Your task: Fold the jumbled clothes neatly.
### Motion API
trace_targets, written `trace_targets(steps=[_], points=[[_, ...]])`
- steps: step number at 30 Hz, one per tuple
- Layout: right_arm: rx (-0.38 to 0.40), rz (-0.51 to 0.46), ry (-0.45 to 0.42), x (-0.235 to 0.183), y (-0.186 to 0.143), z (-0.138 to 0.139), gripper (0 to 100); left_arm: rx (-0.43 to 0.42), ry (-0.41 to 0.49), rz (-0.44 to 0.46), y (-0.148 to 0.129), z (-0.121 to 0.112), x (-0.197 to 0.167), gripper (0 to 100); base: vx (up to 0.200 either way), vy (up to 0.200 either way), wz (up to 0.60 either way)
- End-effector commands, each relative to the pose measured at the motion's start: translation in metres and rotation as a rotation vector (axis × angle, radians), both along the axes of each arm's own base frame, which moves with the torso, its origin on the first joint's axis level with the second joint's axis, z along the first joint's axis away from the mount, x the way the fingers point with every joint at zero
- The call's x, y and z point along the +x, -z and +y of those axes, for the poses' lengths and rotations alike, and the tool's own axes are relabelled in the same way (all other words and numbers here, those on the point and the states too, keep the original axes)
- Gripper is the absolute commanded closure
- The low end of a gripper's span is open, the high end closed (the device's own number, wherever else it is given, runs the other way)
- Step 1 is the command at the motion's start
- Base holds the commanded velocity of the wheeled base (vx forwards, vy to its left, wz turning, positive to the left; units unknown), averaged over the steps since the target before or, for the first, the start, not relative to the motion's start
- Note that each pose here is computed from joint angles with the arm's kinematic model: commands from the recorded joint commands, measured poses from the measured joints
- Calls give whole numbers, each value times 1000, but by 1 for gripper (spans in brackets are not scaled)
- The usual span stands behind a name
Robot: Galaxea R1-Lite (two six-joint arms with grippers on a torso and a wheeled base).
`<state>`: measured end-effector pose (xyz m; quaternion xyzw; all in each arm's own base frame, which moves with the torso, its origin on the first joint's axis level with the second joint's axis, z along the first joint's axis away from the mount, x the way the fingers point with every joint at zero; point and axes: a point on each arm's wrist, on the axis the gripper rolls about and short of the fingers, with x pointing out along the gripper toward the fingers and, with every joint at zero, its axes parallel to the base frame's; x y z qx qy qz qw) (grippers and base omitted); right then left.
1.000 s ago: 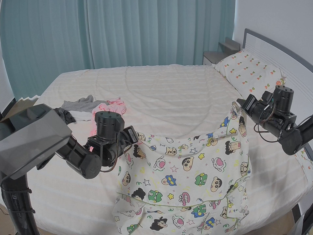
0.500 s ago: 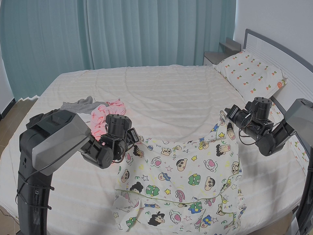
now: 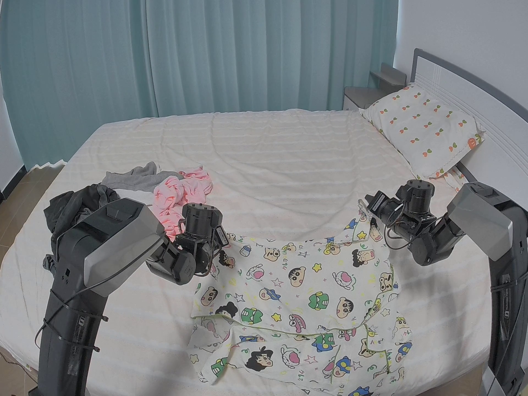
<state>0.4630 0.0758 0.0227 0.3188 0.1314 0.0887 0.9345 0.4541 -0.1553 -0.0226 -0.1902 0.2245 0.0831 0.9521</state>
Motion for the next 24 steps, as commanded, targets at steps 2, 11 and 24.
trace_targets(steps=[2, 11, 24], points=[[7, 29, -16, 8, 16, 2, 0, 12, -44, 6, 13, 12, 8, 0, 0, 0, 0], [144, 85, 88, 17, 15, -18, 0, 14, -129, -11, 10, 43, 19, 0, 0, 0, 0], [119, 285, -46, -43, 25, 20, 0, -202, -77, -11, -67, 82, -46, 0, 0, 0, 0]])
